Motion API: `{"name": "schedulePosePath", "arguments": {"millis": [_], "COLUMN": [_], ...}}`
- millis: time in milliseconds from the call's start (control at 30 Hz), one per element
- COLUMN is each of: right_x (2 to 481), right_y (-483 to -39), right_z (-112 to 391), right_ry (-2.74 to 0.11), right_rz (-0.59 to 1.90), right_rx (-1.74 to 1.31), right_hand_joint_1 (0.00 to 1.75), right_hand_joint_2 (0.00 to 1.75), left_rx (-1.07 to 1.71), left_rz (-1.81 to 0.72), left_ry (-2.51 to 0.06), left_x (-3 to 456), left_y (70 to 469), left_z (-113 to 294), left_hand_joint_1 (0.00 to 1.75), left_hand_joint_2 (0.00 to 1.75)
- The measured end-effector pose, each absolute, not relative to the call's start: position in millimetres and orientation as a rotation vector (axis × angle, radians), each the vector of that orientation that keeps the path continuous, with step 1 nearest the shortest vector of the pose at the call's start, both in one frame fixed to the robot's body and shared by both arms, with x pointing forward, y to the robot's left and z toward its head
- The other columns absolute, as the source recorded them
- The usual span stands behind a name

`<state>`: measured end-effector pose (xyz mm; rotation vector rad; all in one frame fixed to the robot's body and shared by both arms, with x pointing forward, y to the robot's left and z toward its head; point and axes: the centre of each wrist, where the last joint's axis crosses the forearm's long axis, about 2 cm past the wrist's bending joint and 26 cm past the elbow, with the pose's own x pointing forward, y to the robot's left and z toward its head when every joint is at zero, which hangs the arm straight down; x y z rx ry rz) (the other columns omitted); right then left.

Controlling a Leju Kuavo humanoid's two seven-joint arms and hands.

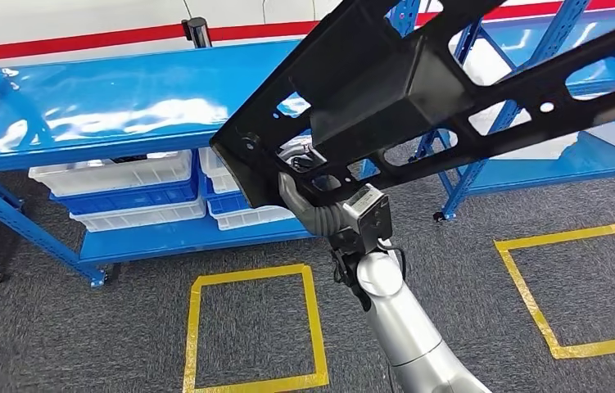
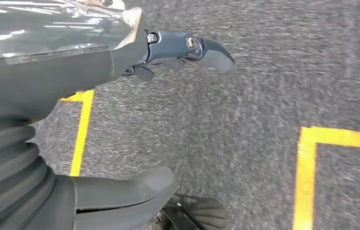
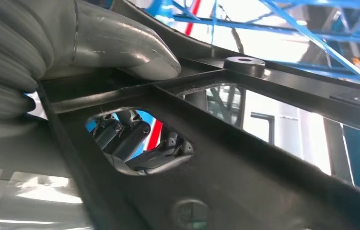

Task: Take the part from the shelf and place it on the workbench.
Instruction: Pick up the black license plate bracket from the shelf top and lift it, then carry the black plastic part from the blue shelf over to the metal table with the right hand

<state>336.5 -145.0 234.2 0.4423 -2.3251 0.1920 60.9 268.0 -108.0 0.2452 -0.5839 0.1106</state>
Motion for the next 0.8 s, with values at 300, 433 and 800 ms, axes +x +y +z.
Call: {"name": "schedulePosePath", "arguments": {"millis": [300, 433, 800], "right_x": [335.4, 334.3, 328.1], "right_y": [-144.9, -146.0, -145.8], "right_z": [237.1, 234.5, 228.3], "right_ry": [-2.343, -2.338, -2.337], "right_rz": [0.211, 0.216, 0.246], "right_rx": [0.428, 0.423, 0.412], "right_hand_joint_1": [1.75, 1.75, 1.75], "right_hand_joint_2": [1.75, 1.75, 1.75], "left_rx": [0.244, 0.244, 0.235], "left_rz": [0.109, 0.109, 0.087], "left_ry": [-0.590, -0.589, -0.609], "left_x": [63.3, 62.7, 59.8], "left_y": [267.7, 268.0, 271.1], "left_z": [-107.6, -107.7, -108.3], "left_hand_joint_1": [0.00, 0.00, 0.00], "left_hand_joint_2": [1.75, 1.75, 1.75]}}
